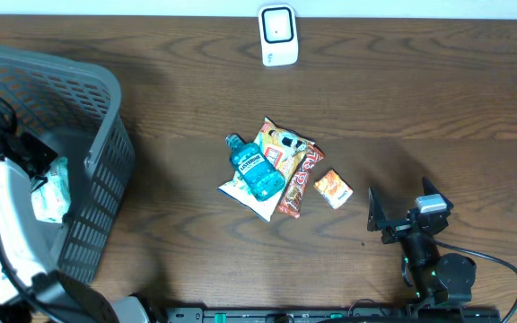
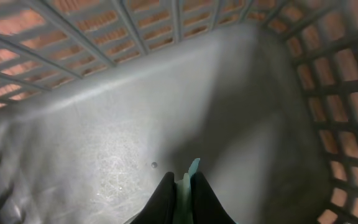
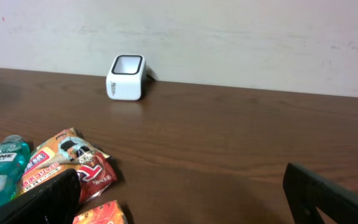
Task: Scan the item barcode
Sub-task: 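Carry the green-white wipe pack out and drop it right of the pile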
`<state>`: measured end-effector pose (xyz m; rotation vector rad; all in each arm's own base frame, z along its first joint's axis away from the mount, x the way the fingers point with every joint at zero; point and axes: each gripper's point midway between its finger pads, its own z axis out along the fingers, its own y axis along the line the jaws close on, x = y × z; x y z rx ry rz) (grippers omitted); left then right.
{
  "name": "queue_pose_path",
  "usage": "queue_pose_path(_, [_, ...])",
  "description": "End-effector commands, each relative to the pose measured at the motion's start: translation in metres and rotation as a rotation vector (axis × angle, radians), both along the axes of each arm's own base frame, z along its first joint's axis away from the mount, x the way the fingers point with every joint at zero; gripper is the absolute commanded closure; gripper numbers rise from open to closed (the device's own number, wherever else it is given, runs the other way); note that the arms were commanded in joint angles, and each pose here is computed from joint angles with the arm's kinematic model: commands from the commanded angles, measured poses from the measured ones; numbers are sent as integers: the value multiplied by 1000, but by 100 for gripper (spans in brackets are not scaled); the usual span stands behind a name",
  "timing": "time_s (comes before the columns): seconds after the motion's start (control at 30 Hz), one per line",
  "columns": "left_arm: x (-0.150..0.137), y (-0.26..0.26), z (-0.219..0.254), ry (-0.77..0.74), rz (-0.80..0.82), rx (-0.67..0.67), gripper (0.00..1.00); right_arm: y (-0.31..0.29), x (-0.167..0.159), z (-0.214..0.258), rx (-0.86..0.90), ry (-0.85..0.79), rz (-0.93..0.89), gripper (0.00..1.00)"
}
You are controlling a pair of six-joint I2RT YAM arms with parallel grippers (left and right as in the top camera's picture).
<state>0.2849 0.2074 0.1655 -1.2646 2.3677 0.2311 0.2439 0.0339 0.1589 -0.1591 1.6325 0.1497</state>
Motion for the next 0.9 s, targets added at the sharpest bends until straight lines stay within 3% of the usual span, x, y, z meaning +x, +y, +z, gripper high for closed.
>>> queue_pose_path(0.0, [-6, -3, 42, -113, 10, 70, 93, 1, 0, -1, -4, 3, 4, 1])
queue_pose_path(0.17, [-14, -25, 92, -295, -22, 89, 93, 1, 0, -1, -4, 3, 4, 1])
queue_pose_path(0.4, [-24, -82, 160, -610, -142, 10, 93, 1, 0, -1, -4, 3, 5, 1])
queue_pose_path(0.6, [-51, -129, 228, -920, -189, -48, 93, 1, 0, -1, -4, 3, 4, 1])
queue_pose_path(0.87, [-61, -203, 251, -1024, -470, -245, 93, 1, 0, -1, -4, 3, 4, 1])
